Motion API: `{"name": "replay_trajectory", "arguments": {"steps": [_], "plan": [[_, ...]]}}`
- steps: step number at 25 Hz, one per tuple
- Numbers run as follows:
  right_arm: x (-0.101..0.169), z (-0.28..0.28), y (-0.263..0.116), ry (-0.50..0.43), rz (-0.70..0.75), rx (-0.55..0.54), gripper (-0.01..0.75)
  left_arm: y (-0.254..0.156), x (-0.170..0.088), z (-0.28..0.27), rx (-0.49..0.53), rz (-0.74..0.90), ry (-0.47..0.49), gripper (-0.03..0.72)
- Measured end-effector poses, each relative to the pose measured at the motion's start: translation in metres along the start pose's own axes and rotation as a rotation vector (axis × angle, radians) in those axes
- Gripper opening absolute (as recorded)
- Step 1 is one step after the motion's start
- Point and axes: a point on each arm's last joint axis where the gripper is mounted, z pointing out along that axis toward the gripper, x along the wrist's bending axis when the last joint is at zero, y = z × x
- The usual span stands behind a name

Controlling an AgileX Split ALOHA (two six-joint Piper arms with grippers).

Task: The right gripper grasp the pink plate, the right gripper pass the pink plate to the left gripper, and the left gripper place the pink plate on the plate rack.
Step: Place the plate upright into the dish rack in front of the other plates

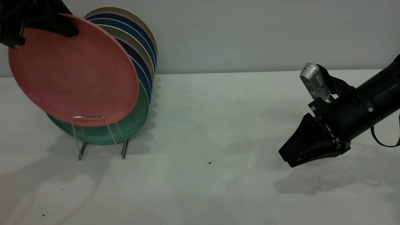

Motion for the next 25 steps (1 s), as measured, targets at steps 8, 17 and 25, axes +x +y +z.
{"name": "replay_trajectory", "arguments": {"steps": [8,17,25], "plan": [[0.0,0.0,0.0,0.0,0.001,0.0,0.237,0.0,0.0,0.0,0.0,-0.003,0.001,0.325],[0.0,0.0,0.0,0.0,0.009,0.0,0.237,-0.005,-0.003,0.0,0.053,-0.066,-0.035,0.377],[-0.002,0.0,0.001,-0.017,0.022,-0.007,0.237,-0.01,-0.02,-0.004,0.142,-0.259,-0.22,0.377]]}}
